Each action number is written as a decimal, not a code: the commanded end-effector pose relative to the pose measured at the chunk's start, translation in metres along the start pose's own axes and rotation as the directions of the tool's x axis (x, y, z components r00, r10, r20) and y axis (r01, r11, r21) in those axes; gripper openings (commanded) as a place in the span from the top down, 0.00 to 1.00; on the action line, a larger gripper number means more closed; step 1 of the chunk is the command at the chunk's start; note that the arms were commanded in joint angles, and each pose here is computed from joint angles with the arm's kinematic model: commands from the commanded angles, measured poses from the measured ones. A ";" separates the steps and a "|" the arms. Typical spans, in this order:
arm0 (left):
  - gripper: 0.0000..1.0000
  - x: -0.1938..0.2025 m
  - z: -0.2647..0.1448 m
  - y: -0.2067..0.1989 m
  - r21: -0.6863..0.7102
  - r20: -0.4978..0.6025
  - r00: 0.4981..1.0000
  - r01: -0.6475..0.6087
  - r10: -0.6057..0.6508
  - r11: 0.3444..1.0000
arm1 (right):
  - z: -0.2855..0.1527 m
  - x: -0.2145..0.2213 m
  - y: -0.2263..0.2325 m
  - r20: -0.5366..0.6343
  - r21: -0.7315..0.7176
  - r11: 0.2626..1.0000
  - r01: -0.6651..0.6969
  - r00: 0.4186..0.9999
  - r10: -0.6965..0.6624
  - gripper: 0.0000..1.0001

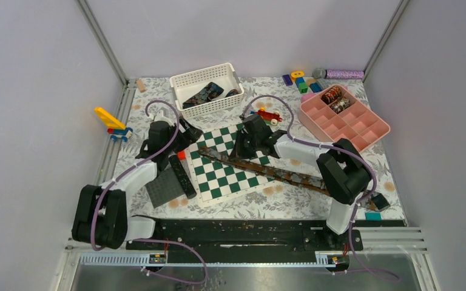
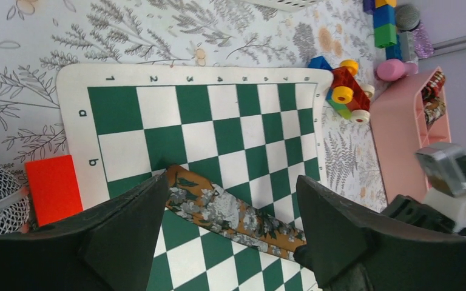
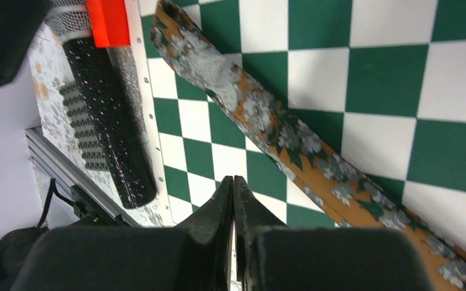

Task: Roll the ties
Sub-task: Roll the tie at the center of the board.

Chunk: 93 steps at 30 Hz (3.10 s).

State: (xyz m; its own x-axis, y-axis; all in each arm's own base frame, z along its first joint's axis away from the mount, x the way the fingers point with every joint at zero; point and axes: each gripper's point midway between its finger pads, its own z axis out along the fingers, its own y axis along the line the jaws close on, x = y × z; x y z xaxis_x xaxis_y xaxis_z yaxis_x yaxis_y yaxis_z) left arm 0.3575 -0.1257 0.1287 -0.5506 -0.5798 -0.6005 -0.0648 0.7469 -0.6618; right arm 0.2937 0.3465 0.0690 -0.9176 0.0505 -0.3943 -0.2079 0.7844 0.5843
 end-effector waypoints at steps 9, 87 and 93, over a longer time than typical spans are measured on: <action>0.53 0.003 0.033 0.018 -0.036 0.031 0.998 0.063 -0.062 0.997 | 0.025 -0.026 0.053 -0.015 -0.168 0.986 -0.025 1.000 0.023 1.00; 1.00 0.053 0.061 0.066 -0.209 -0.153 0.986 0.029 -0.063 0.977 | 0.095 -0.026 0.030 -0.050 -0.040 0.996 -0.082 0.996 0.080 1.00; 1.00 0.057 0.059 0.066 -0.196 -0.162 0.985 0.031 -0.064 0.980 | 0.101 -0.023 0.022 -0.057 -0.013 0.996 -0.087 0.995 0.086 1.00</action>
State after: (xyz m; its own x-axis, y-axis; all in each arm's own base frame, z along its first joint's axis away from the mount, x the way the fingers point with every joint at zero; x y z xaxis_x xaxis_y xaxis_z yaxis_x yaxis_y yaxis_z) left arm 0.3671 -0.1214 0.0204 -0.6680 -0.5813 -0.4647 -0.2908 0.7786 -0.5560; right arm 0.3392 0.4189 0.0196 -0.9536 0.0762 -0.2914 -0.1338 0.7598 0.6363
